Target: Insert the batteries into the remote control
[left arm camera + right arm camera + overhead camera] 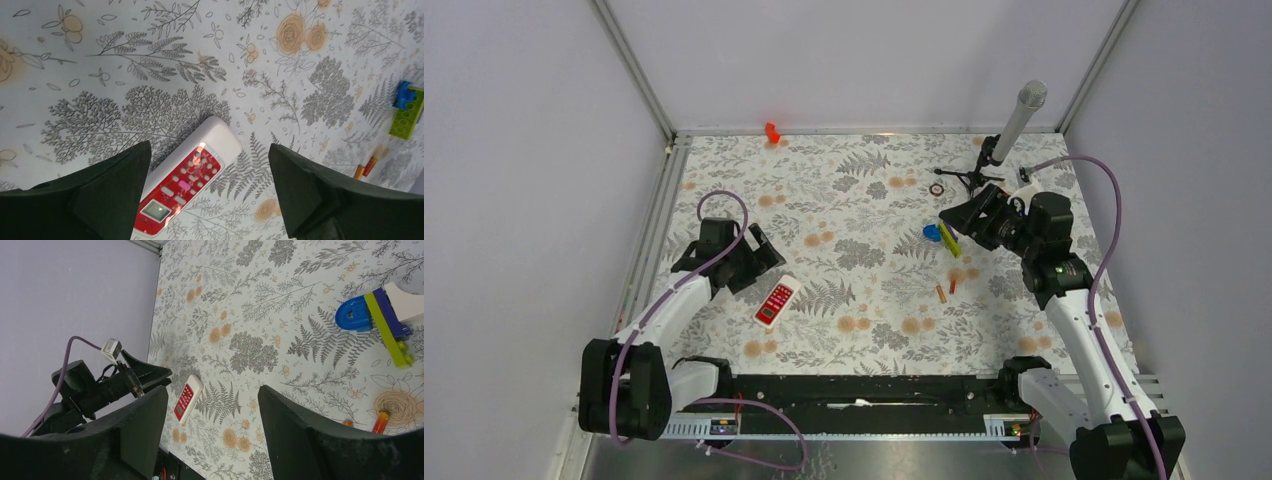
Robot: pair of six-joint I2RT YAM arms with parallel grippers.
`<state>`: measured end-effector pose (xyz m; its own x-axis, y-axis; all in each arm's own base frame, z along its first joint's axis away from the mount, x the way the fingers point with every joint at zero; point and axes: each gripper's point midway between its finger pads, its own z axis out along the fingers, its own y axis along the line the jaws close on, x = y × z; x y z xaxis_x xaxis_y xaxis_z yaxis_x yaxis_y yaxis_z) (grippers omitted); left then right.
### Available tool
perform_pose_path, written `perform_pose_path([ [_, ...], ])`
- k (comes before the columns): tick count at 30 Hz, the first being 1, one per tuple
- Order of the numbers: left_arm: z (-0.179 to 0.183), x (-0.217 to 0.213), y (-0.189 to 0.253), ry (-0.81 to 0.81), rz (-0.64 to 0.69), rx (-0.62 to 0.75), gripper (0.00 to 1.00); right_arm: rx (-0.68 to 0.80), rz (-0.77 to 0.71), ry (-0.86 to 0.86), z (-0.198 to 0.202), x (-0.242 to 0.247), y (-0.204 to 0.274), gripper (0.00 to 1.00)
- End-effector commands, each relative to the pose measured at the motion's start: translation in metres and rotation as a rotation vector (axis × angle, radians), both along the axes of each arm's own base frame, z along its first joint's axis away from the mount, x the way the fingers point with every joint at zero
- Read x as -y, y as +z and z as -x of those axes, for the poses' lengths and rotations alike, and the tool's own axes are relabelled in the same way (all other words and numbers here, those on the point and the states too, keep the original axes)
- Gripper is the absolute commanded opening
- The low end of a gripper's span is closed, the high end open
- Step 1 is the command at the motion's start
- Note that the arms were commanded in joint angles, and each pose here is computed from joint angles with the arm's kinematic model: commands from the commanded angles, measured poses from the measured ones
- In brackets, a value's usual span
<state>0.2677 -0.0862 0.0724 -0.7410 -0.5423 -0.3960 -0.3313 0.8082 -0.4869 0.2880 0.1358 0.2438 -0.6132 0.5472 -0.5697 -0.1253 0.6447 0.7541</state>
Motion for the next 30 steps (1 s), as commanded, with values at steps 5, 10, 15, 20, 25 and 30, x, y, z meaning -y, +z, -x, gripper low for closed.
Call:
perform_pose_path([
  [5, -0.006, 0.012, -0.006, 0.005, 0.058, 0.087, 0.93, 0.027, -0.014, 0.005, 0.005, 0.0, 0.001, 0.74],
  [10, 0.014, 0.008, -0.027, 0.009, 0.028, 0.034, 0.94, 0.007, -0.002, 0.01, 0.005, 0.0, -0.005, 0.74],
  [15, 0.028, 0.021, -0.024, -0.044, 0.028, 0.038, 0.94, 0.011, 0.011, 0.002, 0.007, 0.002, -0.005, 0.74],
  [20, 0.048, 0.036, -0.028, -0.096, -0.052, 0.01, 0.95, 0.028, 0.07, -0.055, 0.004, 0.014, -0.007, 0.73],
  [25, 0.061, 0.036, -0.043, -0.11, -0.155, -0.039, 0.92, 0.027, 0.095, -0.077, 0.003, 0.019, -0.01, 0.73],
  [30, 0.065, 0.041, -0.049, -0.132, -0.256, -0.06, 0.9, 0.002, 0.098, -0.069, 0.005, 0.019, -0.021, 0.74],
])
